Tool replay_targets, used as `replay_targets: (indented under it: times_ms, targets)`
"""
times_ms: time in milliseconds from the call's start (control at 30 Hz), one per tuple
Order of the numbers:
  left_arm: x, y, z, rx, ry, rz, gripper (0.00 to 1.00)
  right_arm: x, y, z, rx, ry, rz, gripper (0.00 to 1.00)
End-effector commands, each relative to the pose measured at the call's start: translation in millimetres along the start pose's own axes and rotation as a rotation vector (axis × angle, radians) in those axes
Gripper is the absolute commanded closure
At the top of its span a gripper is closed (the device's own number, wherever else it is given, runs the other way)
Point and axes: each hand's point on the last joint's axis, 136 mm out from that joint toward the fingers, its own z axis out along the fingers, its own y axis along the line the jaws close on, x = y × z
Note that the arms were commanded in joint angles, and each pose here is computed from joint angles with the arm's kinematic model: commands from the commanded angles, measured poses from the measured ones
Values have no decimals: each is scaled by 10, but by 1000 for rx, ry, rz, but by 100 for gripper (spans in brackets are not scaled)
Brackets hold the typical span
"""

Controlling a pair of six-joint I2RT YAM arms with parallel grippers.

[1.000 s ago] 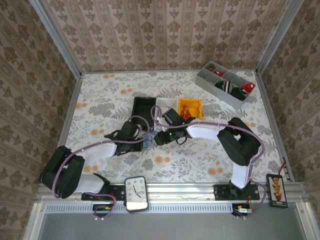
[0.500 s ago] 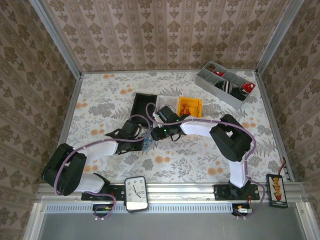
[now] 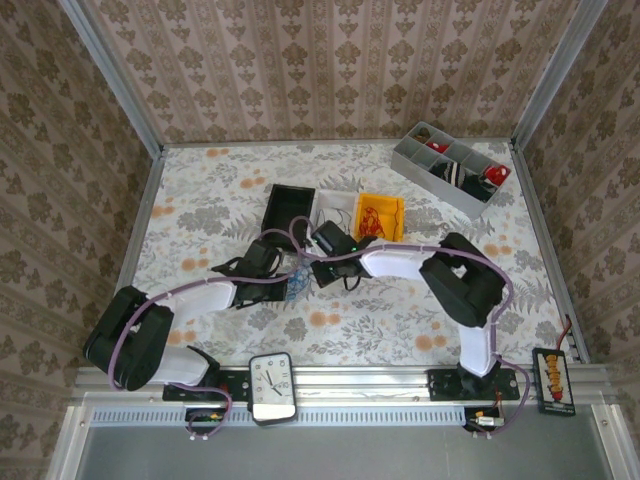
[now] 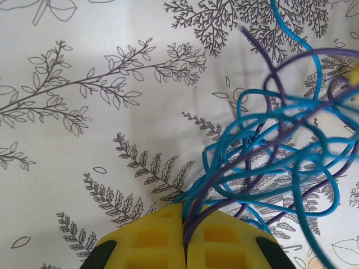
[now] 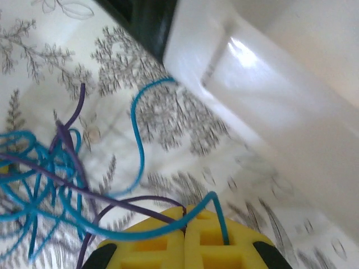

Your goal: Untangle the cables

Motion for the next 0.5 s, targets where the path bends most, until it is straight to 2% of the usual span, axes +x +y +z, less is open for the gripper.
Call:
replay_targets:
  times_ms: [0,200,233,300,467]
  targets:
    - [50,78,27,-42,19,-23,100,-104,-251,-392,91,-94,64,99]
    - [59,81,78,-41,38,-22,100,-256,-808,-1222,327,-315,191,100]
    - [61,83,88,-44,40,-20,94,-255,-929,-1350,367,-342,229,100]
    - [58,96,109,-50,42,-24,88,-255,-1124,-1583,410,-396,301,100]
    - [62,122,154,-64,45,-30,86,-266,-1490,-2023,452,-521,441,100]
